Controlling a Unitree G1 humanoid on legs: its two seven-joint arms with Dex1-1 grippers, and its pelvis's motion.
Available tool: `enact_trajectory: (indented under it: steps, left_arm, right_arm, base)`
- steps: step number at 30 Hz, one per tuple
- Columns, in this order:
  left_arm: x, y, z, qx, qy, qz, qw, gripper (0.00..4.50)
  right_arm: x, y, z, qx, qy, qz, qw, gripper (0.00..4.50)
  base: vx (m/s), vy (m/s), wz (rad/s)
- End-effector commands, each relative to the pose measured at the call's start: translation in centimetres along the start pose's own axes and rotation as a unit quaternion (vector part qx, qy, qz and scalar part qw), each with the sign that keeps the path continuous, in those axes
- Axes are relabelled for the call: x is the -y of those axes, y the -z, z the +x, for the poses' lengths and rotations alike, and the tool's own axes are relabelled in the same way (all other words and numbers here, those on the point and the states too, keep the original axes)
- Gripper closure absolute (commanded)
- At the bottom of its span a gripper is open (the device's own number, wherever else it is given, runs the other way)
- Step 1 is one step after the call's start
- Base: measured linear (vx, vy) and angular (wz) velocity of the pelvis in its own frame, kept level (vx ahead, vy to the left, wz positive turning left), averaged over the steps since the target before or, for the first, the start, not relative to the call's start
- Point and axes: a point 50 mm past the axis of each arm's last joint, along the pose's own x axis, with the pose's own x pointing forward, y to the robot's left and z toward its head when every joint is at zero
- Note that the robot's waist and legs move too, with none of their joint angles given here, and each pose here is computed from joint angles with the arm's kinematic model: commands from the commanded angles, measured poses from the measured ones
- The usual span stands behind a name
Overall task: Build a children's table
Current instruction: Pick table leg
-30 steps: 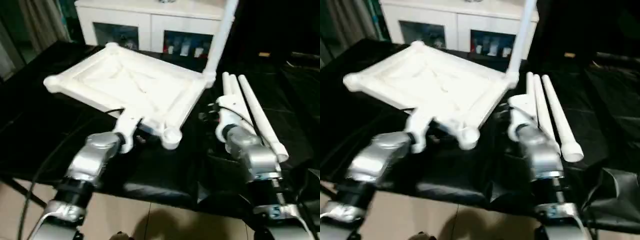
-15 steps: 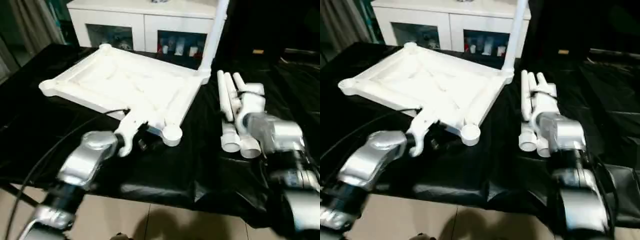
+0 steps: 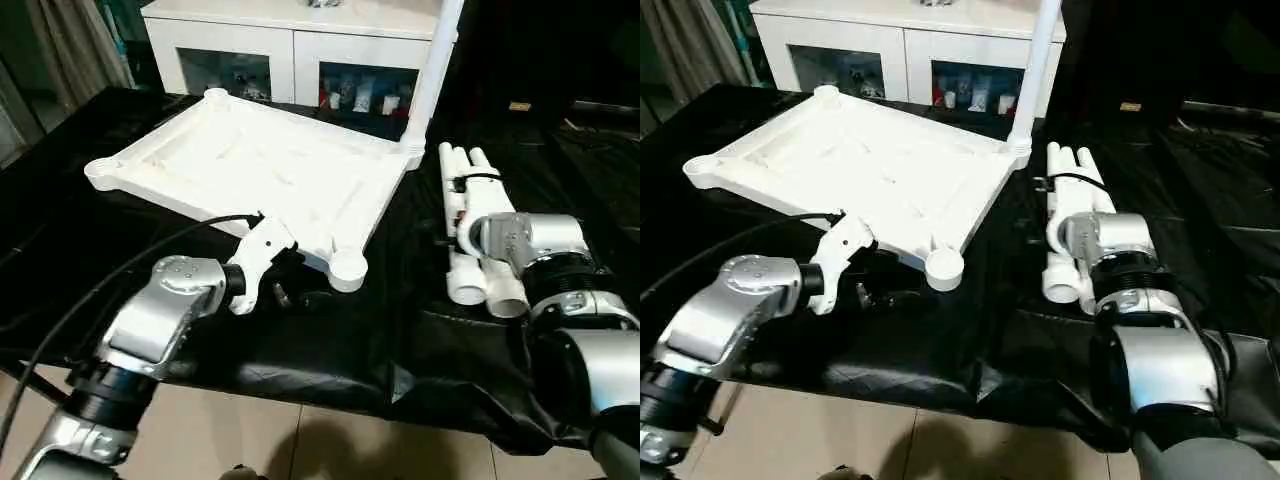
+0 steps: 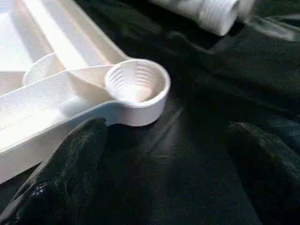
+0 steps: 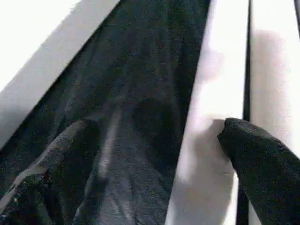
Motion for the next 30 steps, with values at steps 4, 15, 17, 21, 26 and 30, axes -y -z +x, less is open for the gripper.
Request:
enact_trajectory:
  steps: [4,15,17,21,26,30]
  left_arm:
    - [0.4,-0.2,-0.2,-0.003,0.012,0.002,1.000,0.00]
    - [0.1,-0.3,-0.2,-0.005,0.010,0.004,1.000,0.00]
    - [0.1,-0.2,-0.2,-0.005,0.010,0.005,1.000,0.00]
    - [0.0,-0.3,-0.2,-0.005,0.010,0.005,1.000,0.00]
    - [0.0,-0.1,-0.4,-0.009,0.011,0.005,1.000,0.00]
    - [-0.1,-0.1,-0.4,-0.012,0.011,0.008,1.000,0.00]
  right_arm:
    - [-0.2,-1.7,-0.5,0.025,-0.025,0.011,0.999,0.01]
    - [0.3,-2.4,-0.6,0.046,-0.031,0.022,0.998,0.01]
    - [0.8,-2.4,-0.6,0.050,-0.006,0.017,0.999,0.01]
    - [1.2,-2.1,-0.5,0.048,0.009,0.020,0.999,0.01]
    - [1.6,-1.0,-0.2,0.024,0.024,0.024,0.999,0.01]
    - [1.4,0.3,0.3,0.006,0.013,0.041,0.999,0.01]
  base:
    - [0.000,0.000,0.00]
    - [0.000,0.000,0.00]
    - [0.000,0.000,0.00]
    - [0.000,0.000,0.00]
    - [0.000,0.000,0.00]
    - [0.000,0.000,0.00]
